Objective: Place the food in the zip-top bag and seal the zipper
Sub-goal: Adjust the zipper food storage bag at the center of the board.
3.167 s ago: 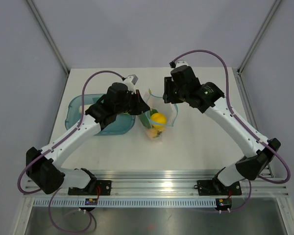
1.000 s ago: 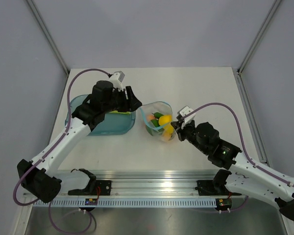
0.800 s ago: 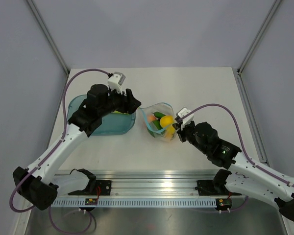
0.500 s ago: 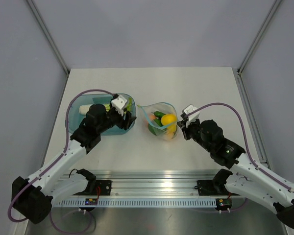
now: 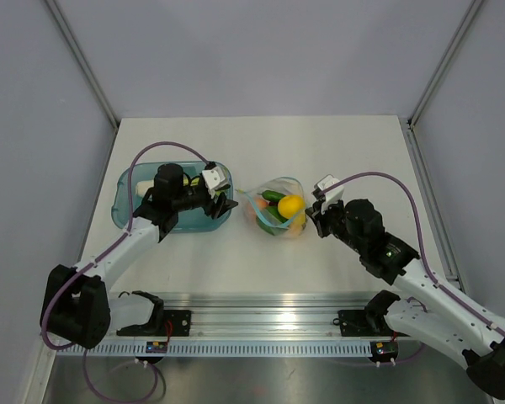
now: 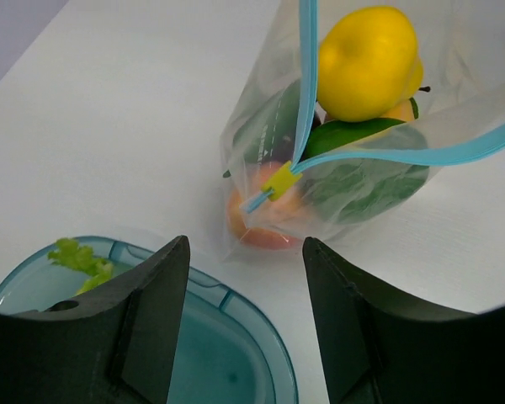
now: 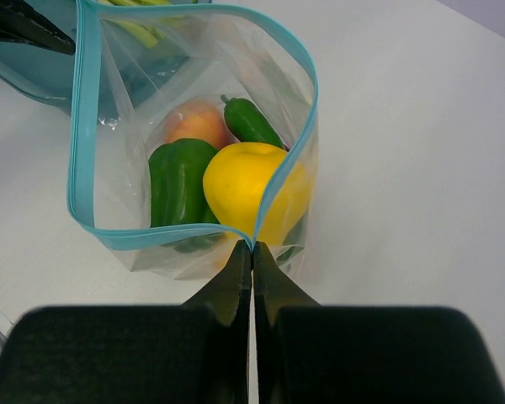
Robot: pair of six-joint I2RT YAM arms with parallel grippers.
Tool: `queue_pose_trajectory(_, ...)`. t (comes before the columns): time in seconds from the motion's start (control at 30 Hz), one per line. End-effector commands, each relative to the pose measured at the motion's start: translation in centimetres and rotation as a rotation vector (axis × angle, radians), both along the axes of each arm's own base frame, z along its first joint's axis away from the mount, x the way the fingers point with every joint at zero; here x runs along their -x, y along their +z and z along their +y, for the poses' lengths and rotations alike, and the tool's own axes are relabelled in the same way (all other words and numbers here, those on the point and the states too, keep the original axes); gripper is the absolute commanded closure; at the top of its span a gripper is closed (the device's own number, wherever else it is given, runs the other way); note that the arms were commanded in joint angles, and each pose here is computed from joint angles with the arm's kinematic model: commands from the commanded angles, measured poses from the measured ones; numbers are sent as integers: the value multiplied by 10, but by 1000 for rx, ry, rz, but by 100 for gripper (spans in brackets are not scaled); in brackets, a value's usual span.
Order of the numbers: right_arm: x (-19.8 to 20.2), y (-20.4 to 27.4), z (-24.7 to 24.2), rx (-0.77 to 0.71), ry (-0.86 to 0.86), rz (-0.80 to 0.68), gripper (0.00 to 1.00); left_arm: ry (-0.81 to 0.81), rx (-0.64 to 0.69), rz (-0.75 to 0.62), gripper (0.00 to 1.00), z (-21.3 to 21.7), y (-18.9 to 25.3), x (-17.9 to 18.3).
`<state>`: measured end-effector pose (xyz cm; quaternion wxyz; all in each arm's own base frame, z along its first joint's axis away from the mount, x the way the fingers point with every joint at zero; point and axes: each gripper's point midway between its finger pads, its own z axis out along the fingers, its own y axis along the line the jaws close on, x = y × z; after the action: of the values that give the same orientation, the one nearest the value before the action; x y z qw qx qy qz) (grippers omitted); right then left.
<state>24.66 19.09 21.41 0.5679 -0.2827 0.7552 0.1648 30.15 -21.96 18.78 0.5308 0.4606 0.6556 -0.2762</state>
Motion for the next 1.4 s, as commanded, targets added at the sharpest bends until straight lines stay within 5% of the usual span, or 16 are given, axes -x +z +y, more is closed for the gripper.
queue_pose_trajectory(0.0,-5,25,7,-56,18,-37,100,-149,57,-108,41,-19,36,-2)
queue_pose_trajectory(0.23,-10,24,11,-54,22,-28,100,-217,98,-118,43,-28,31,3)
queue_pose_trajectory(0.4,-13,23,13,-53,19,-19,100,-276,93,-87,57,-32,24,9)
queue_pose_trajectory(0.67,-14,26,16,-63,33,-9,100,-265,85,-50,57,-31,12,9)
queue_pose_trajectory(0.83,-15,28,16,-68,30,-5,100,-258,92,-25,80,-32,12,7)
queue_pose_trajectory(1.1,-17,30,17,-79,21,3,100,-238,90,-35,80,-31,15,5)
queue_pose_trajectory(1.2,-18,28,18,-78,19,14,100,-236,87,-30,100,-30,16,5)
queue_pose_trajectory(1.37,-20,31,17,-74,9,14,100,-216,92,-7,100,-29,20,3)
